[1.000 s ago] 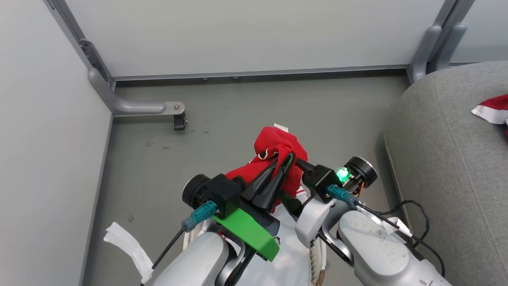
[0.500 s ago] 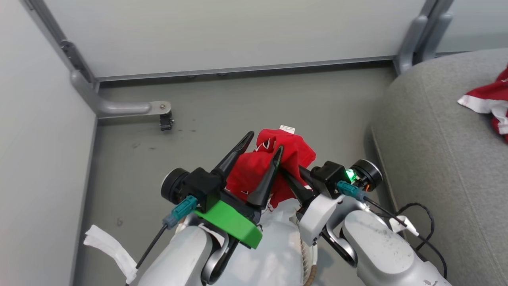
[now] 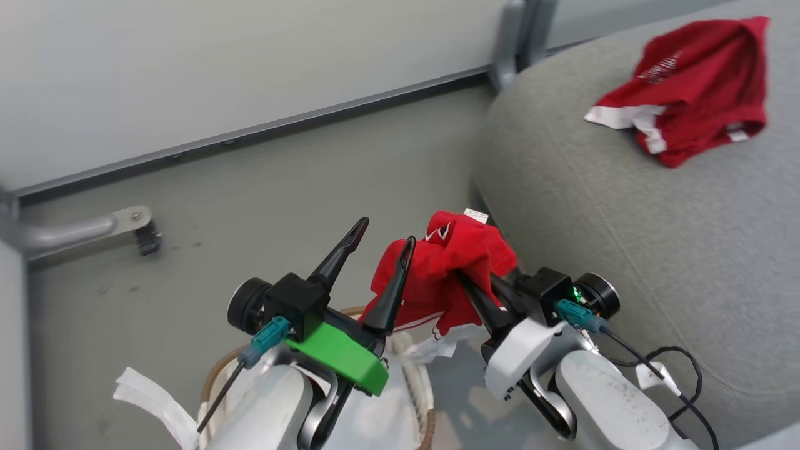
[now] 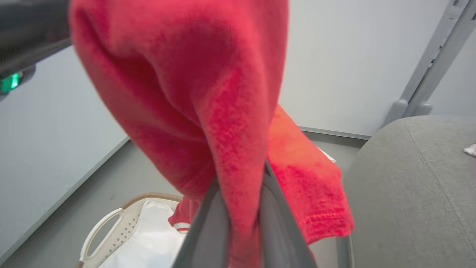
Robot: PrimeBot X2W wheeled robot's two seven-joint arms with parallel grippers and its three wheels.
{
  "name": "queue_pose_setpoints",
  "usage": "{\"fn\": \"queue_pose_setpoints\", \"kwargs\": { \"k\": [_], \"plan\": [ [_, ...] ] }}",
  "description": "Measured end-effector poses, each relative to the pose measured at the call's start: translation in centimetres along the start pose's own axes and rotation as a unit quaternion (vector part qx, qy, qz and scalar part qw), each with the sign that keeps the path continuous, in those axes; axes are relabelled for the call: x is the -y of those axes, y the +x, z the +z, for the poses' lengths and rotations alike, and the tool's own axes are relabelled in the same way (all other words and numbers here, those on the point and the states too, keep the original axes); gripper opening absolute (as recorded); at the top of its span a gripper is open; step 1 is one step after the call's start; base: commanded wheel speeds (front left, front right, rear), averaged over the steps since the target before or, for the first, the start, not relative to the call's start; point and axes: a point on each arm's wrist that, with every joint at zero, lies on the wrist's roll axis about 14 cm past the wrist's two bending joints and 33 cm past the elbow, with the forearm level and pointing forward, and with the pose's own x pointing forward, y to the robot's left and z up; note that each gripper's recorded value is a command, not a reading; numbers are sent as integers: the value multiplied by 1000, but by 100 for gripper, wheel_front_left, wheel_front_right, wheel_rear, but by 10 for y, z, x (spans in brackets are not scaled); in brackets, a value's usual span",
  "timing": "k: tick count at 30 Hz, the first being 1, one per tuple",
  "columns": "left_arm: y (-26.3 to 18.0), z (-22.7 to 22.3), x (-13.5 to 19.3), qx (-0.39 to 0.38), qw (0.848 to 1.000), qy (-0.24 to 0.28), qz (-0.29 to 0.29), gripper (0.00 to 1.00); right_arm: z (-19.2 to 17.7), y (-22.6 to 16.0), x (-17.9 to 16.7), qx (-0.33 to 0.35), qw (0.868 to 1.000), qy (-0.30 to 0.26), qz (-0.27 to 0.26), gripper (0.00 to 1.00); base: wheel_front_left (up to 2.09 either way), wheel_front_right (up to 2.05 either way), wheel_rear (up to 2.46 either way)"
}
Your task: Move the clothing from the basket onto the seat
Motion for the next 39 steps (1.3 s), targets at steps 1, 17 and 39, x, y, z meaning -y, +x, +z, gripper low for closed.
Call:
{"fn": "queue_pose_setpoints", "kwargs": {
  "k": [1,17,39],
  "plan": [
    [3,-5,6,-5,1000,-3,-10,100,0,-6,7,0,1000,1,-14,0,0,0,0],
    [37,-49,91,-58,986,-35,-153,100,3,-110,105,11,975,4,-222,0,0,0,0],
    [40,-72,64,-70,986,-61,-140,100,249,-106,241,185,891,-292,-294,0,0,0,0]
  ]
}}
